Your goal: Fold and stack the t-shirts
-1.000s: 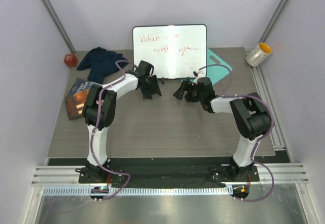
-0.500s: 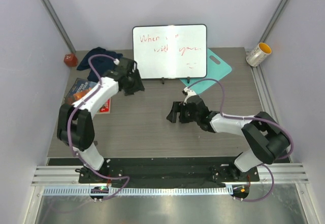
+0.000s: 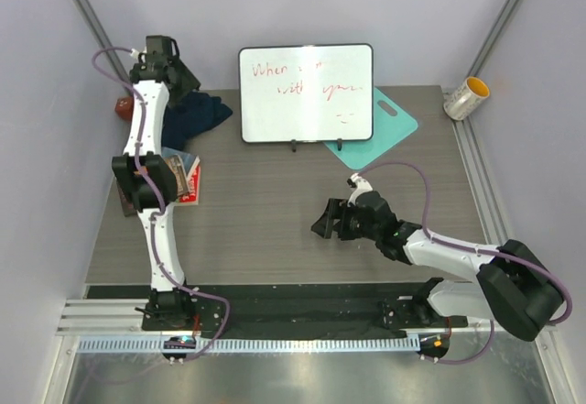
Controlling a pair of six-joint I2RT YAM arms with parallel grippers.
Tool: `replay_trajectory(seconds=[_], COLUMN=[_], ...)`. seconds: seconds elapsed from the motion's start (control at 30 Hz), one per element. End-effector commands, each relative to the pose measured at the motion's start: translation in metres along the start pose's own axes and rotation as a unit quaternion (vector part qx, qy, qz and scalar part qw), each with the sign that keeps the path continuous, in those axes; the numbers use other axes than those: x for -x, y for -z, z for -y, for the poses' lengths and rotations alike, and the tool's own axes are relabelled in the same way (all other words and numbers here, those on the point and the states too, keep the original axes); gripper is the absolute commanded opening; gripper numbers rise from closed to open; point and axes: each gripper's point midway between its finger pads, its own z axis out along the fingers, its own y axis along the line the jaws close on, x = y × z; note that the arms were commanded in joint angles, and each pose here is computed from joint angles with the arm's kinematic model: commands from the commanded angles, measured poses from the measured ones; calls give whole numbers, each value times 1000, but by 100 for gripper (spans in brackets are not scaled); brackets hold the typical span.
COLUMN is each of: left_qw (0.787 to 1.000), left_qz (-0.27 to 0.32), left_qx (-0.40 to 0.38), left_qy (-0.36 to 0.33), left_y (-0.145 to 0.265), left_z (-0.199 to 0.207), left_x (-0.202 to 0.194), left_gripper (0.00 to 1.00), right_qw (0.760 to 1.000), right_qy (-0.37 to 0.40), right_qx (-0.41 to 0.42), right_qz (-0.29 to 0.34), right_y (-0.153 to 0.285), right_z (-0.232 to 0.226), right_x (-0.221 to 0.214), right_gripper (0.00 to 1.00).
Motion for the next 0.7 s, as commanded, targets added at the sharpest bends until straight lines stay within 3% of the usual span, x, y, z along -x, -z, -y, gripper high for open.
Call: replay_trajectory(seconds=[0.0, 0.1, 0.23, 0.67], left_qw=[991, 988, 989, 995], left_qz=[-104, -102, -91, -43], left_qx=[54, 60, 85, 78], left_qy=[57, 95, 84, 41], left_y=[-33, -49, -55, -46], left_z=[-52, -75, -93, -96], left_x=[-48, -57, -58, -23], left_gripper=[64, 64, 64, 64], right_qw=[1000, 1000, 1000, 998], right_qy=[-14, -15, -19, -30], right_qx=[16, 17, 23, 41], right_qz=[13, 3, -1, -31], right_y=[9, 12, 13, 0], right_z=[-6, -3, -1, -6], right_x=[1, -8, -13, -24], right_gripper=[82, 81, 81, 80])
